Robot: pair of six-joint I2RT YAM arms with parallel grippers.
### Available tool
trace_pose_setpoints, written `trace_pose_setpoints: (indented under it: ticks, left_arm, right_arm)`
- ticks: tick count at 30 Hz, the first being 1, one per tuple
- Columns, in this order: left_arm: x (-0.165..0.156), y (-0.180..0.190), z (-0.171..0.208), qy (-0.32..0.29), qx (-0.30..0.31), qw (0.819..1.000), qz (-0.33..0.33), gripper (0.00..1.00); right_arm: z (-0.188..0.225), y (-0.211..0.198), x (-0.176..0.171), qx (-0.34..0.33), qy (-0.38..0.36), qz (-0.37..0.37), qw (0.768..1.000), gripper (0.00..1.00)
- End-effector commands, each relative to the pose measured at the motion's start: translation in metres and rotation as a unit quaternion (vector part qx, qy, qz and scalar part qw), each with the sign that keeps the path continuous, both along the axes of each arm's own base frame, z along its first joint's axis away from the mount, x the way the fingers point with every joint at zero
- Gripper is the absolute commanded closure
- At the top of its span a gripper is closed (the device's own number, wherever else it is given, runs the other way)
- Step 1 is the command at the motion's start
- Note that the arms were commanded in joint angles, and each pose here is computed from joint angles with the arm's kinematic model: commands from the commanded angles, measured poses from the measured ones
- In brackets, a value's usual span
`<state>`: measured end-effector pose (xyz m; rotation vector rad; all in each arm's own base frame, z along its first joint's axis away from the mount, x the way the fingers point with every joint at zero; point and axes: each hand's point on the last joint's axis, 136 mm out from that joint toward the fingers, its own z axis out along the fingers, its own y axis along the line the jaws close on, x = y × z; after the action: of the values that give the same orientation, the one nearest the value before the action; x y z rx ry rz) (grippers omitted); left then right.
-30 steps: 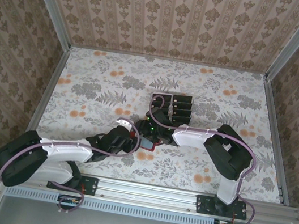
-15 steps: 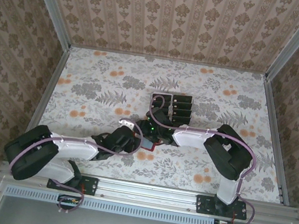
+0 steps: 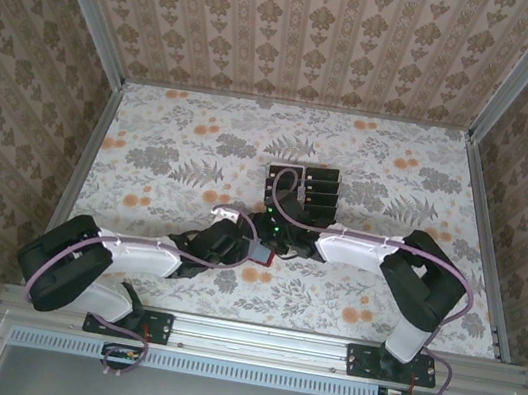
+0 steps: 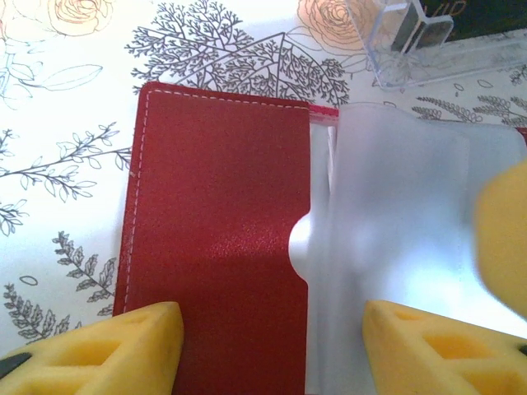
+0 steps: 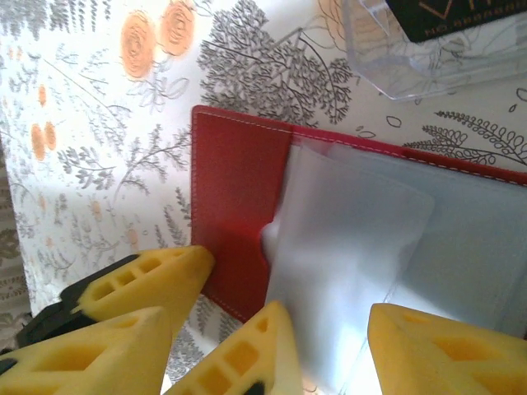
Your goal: Put the credit cards into the card holder
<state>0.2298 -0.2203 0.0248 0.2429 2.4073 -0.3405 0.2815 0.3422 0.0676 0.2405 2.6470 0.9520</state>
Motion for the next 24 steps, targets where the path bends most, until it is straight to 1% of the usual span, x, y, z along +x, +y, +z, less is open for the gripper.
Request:
trace_pose_setpoints:
  ticks: [1,9,13,24]
  left_arm:
    - [-0.006,0.017,-0.019,0.034,0.032,0.999,0.023,0.39]
    - [-0.004,0.018,-0.023,0.040,0.025,0.998,0.028,0.40]
    - [-0.004,0.018,-0.023,0.041,0.024,0.999,0.028,0.40]
    - [-0.006,0.019,-0.025,0.045,0.019,0.998,0.026,0.40]
  right_arm:
    - [-0.004,-0.015,-0.006,-0.022,0.002,-0.003,1.000,0.34]
    - [-0.021,-0.022,-0.012,-0.030,0.016,-0.012,0.999,0.34]
    - [-0.027,-0.018,-0.009,-0.028,0.019,-0.011,0.999,0.34]
    - [-0.025,-0.006,-0.001,-0.022,0.015,0.000,1.000,0.34]
